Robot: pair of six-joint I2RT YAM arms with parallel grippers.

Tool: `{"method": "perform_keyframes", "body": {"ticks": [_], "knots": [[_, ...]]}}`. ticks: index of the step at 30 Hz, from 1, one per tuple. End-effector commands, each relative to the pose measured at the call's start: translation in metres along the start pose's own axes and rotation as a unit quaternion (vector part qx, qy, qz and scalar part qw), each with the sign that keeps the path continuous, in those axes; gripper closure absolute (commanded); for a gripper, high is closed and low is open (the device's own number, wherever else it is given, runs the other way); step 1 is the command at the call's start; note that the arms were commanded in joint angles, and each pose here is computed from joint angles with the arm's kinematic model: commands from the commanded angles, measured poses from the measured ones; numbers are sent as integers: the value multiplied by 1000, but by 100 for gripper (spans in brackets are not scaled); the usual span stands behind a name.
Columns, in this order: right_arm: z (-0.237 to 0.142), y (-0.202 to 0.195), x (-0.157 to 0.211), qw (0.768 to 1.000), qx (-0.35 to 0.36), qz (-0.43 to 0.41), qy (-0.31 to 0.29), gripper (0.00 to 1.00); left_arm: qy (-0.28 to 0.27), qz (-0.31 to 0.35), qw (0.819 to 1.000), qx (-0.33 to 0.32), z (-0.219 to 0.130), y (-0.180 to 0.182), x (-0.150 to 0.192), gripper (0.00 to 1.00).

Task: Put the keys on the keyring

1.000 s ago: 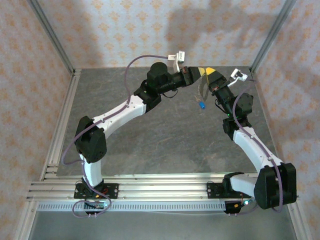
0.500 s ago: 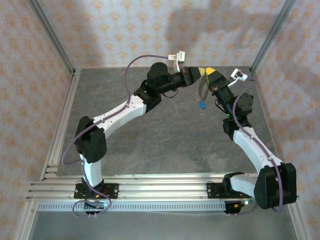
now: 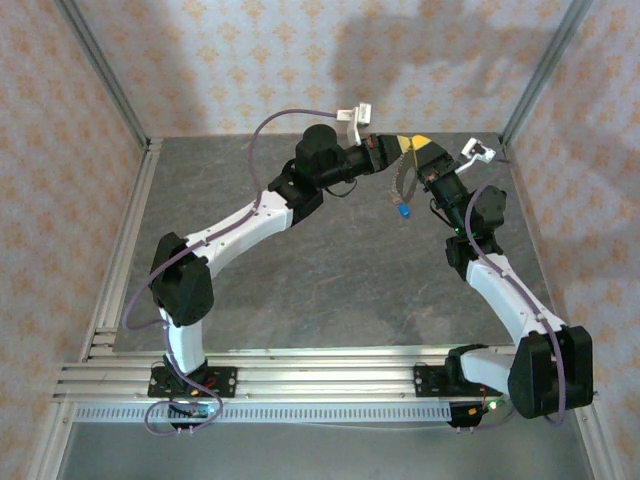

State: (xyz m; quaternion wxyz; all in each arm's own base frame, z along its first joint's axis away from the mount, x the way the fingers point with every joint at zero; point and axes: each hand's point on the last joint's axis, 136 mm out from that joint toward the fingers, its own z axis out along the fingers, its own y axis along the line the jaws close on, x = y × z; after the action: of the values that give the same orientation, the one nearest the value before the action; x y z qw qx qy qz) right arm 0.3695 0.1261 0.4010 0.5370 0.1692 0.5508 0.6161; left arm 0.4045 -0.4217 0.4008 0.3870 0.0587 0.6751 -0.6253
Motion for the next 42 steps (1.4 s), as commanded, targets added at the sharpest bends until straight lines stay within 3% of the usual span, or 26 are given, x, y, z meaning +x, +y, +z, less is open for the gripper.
{"method": "perform_keyframes", "body": {"ticks": [1,19,29,32,34,37,42], "knots": [[2,20,-3,1000,-26,-12,0,100,27,16,999,24,8,-19,16,95],[0,13,-1,1000,-11,-12,1,100,55,31,998,-8,12,-11,33,99],[-1,9,-3,1000,8,-10,-1,100,14,55,998,41,3,-20,24,100],[-2,10,-12,1000,14,-7,-9,74,7,63,996,57,-1,-17,15,100],[-7,14,-25,1000,15,-8,-21,64,7,66,996,61,-6,-12,9,100],[-19,19,-46,999,27,-18,-41,58,8,77,995,68,-15,-10,1,100],[-36,11,-55,996,67,-39,-53,55,26,114,990,76,-27,-17,-6,100]]}}
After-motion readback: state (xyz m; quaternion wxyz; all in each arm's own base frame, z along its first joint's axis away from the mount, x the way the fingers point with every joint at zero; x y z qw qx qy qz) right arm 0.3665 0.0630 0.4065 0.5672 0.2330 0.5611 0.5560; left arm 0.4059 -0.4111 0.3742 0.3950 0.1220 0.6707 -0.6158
